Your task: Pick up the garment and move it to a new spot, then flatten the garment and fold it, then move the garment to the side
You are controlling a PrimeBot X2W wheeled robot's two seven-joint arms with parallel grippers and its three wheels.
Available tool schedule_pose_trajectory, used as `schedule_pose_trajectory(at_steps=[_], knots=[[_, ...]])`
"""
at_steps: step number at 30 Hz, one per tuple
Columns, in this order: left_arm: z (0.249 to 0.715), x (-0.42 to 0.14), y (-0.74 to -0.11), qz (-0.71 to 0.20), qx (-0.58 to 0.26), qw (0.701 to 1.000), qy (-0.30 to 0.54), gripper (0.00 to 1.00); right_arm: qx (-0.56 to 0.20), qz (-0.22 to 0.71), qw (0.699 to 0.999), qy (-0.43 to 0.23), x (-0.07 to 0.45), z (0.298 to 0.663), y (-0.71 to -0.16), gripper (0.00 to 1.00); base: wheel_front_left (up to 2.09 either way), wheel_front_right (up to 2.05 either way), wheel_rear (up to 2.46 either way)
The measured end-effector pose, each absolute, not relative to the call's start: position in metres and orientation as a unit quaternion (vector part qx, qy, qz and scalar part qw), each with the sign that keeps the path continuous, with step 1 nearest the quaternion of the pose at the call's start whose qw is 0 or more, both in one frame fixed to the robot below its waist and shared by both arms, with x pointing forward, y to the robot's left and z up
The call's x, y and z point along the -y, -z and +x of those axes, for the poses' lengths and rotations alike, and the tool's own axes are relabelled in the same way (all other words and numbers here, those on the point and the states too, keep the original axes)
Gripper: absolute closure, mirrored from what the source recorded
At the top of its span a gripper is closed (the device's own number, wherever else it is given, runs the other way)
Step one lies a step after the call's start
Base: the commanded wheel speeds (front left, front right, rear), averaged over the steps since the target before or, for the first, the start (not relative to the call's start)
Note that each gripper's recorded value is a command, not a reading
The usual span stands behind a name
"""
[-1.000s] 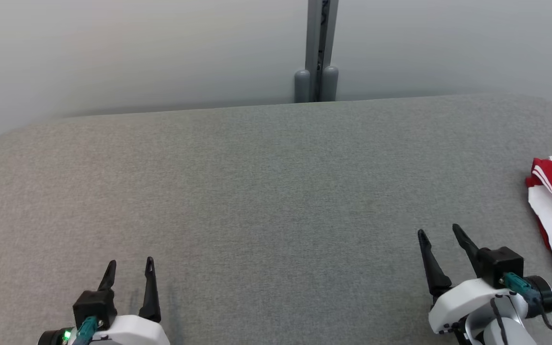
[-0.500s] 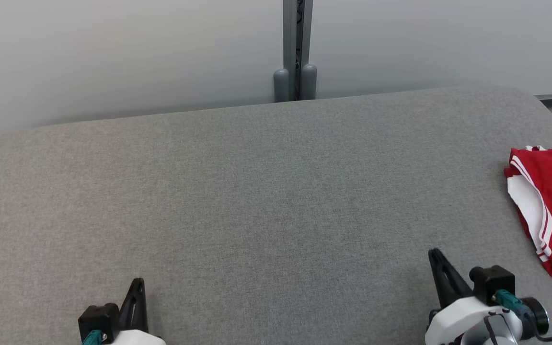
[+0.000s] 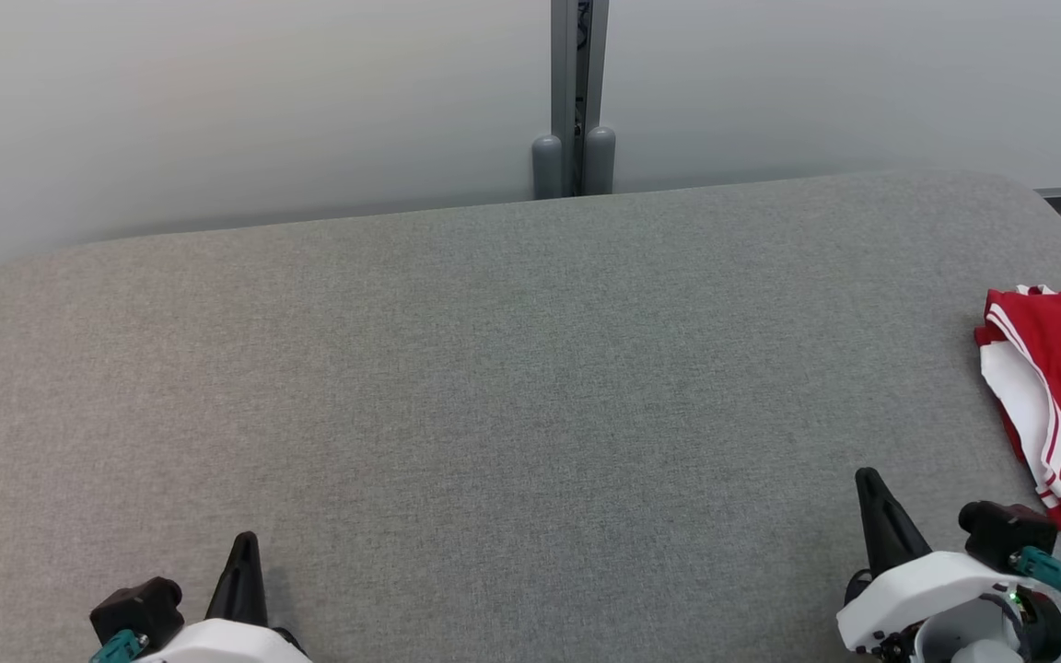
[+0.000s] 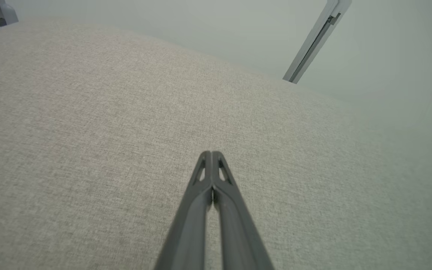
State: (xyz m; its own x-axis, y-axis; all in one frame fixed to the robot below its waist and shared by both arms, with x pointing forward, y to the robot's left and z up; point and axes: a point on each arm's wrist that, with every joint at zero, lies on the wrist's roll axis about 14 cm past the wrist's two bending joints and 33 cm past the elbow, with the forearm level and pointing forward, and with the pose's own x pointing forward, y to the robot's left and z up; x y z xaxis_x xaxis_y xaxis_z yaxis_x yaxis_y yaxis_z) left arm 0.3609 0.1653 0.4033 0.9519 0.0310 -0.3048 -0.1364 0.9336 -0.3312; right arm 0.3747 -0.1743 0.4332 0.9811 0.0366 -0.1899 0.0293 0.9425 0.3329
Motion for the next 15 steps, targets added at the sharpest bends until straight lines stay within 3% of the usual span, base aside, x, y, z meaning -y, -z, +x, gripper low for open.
schedule_pose_trajectory(at_steps=[15], knots=[[0.3668,-0.1717,-0.4134,-0.299,-0.141,0.942,-0.063,1.0,-0.085,0.291,0.952,0.03,0.1843,0.3773,-0.4428,1.0,0.0,0.0,0.0]])
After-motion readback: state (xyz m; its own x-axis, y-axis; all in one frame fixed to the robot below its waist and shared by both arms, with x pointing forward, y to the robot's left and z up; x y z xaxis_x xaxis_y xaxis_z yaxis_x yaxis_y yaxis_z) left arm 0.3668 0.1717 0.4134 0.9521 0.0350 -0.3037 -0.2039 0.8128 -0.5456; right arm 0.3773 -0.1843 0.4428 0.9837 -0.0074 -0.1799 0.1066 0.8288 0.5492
